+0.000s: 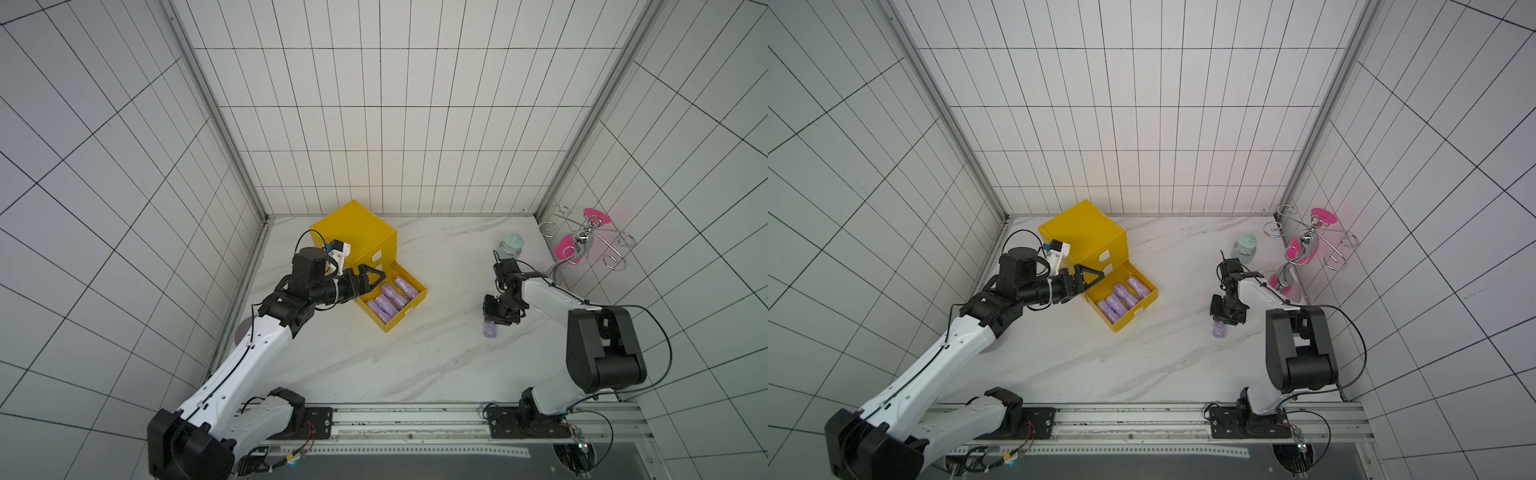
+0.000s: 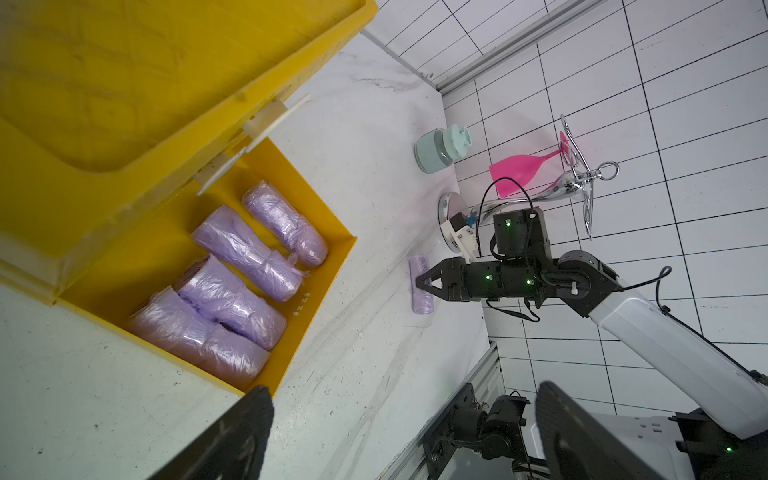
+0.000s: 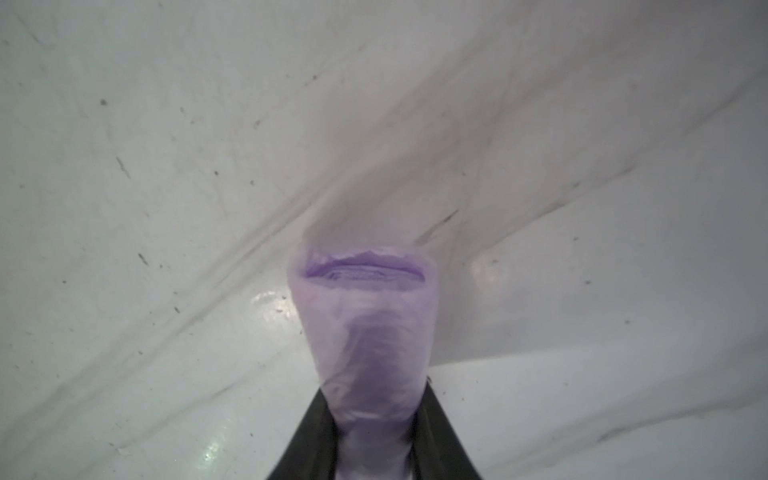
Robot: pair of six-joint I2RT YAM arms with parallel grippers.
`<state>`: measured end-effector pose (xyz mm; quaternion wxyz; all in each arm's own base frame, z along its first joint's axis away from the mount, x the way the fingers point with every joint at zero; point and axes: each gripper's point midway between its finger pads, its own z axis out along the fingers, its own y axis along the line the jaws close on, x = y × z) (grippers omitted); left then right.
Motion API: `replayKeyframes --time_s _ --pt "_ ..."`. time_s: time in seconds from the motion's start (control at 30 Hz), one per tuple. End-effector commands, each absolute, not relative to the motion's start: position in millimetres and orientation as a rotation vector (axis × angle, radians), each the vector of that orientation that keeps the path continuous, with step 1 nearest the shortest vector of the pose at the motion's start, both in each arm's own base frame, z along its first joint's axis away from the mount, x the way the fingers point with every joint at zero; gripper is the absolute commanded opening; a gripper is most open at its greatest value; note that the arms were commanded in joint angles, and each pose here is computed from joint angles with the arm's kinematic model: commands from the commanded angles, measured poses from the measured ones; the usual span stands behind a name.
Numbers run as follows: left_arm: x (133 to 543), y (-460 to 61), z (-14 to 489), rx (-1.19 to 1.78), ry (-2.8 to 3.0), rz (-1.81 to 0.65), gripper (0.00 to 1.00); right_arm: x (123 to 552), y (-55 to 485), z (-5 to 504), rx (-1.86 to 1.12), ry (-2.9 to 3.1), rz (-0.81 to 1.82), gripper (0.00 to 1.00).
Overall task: Sort the rolls of trash bags by color and place them into the drawer
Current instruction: Pick up the roll of trash bags from the center of the board, then place the roll of trash bags in the drawer.
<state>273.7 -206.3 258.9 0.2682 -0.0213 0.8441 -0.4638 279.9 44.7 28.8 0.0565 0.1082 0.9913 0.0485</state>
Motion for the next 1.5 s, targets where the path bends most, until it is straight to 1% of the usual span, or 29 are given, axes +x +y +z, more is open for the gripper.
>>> replayKeyframes --time_s 0.0,0.03,0.1,0.47,0.53,0.7,0.9,1.1,1.2,1.47 --pt "273.5 -202.7 259.5 -0.045 2.268 -1.227 0.97 277.5 55.6 27.9 0.266 3.015 0.135 0.16" --pt "274.5 -200.6 258.8 -0.051 2.269 -1.217 0.97 279.7 59.9 32.8 0.236 2.999 0.135 0.14" --pt "278.7 -192.5 260.3 -0.068 2.262 -1.19 0.97 286.4 73.7 47.9 0.152 2.958 0.146 0.13" --pt "305.3 -131.8 267.4 -0.209 2.226 -1.08 0.97 314.8 190.9 133.7 -0.429 2.703 0.315 0.14" --pt "309.5 -122.4 265.3 -0.236 2.222 -1.066 0.97 316.9 215.0 143.8 -0.532 2.661 0.363 0.15" --pt "320.6 -102.7 260.6 -0.292 2.217 -1.033 0.97 327.4 260.2 155.8 -0.668 2.617 0.444 0.16" --pt "327.9 -85.6 260.6 -0.343 2.201 -1.028 0.97 342.2 308.5 157.2 -0.806 2.571 0.486 0.16" --pt "325.1 -84.3 258.6 -0.354 2.204 -1.031 0.97 356.8 335.4 139.7 -0.887 2.585 0.488 0.16" --pt "322.8 -84.3 255.9 -0.359 2.209 -1.031 0.97 360.7 340.3 125.6 -0.919 2.606 0.467 0.16" --pt "321.0 -83.9 251.2 -0.364 2.221 -1.031 0.97 363.4 333.4 86.9 -0.939 2.66 0.388 0.17"
